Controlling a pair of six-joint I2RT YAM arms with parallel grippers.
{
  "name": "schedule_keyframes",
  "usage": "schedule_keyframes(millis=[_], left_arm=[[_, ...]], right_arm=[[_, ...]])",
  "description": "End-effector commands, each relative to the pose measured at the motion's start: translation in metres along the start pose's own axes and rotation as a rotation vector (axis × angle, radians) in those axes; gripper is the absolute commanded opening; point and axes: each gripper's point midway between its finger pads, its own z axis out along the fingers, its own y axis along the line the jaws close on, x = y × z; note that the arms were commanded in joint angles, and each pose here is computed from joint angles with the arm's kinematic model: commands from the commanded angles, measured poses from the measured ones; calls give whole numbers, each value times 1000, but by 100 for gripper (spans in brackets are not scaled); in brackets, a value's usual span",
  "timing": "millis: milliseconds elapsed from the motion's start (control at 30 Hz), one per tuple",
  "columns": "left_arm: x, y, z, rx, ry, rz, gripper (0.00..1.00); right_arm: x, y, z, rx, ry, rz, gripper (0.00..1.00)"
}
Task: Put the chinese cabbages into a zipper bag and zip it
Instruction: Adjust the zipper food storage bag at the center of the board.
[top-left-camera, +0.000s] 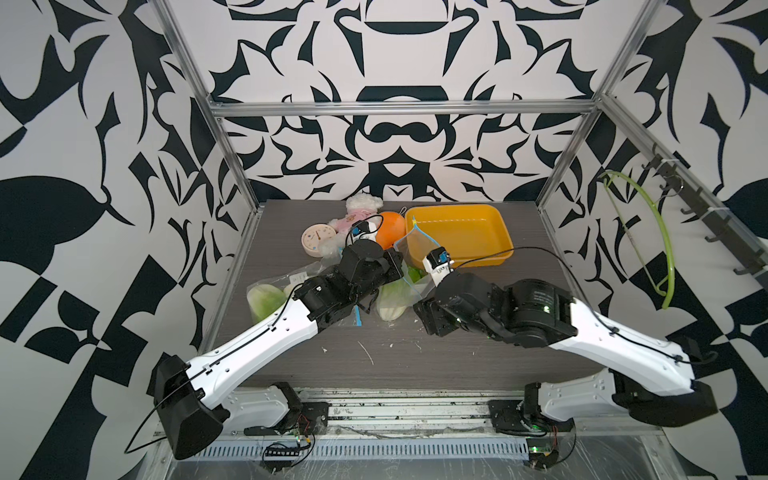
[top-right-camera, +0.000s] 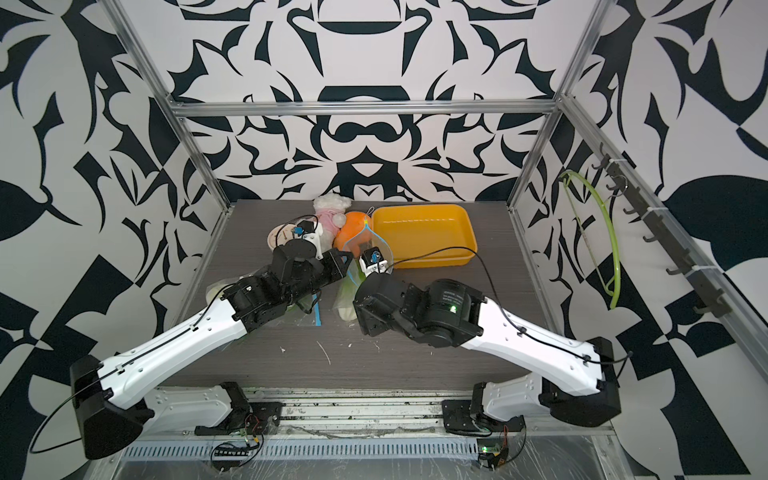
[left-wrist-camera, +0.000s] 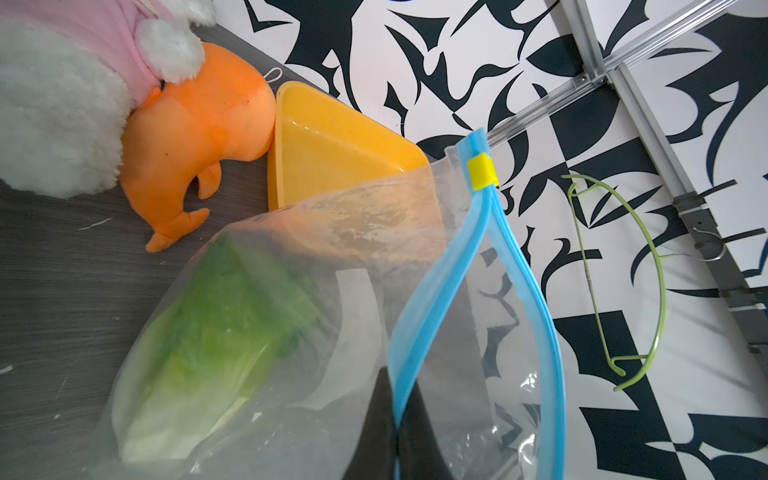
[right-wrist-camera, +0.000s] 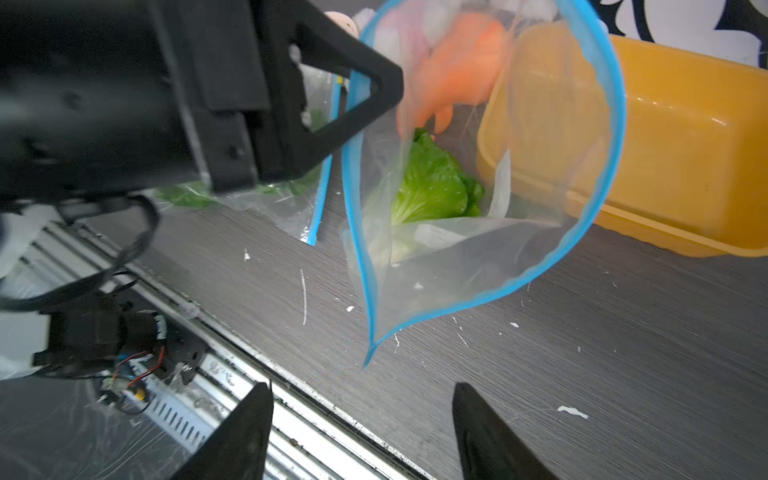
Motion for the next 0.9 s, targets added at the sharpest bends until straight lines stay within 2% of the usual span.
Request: schedule_keyframes(millis=[0,167,267,433,867], left_arm=[[-14,-18,-2,51,-29,-15,0],[-14,-22,0,60,-24,-15,0],[-14,-24,2,63,-19,-16,0],[-14,-27,2,75,-14,-18,0],[-14,-30,1,89,-14,-26,0]], right_arm=[[-6,-5,12,64,-60,42,69],[-7,6,30,59,-62,23,64],[-13,1,33,102,-97,21,57],[-20,-7,32,140,-150,32,37],[-35,-10,27,157,-218,14,2]])
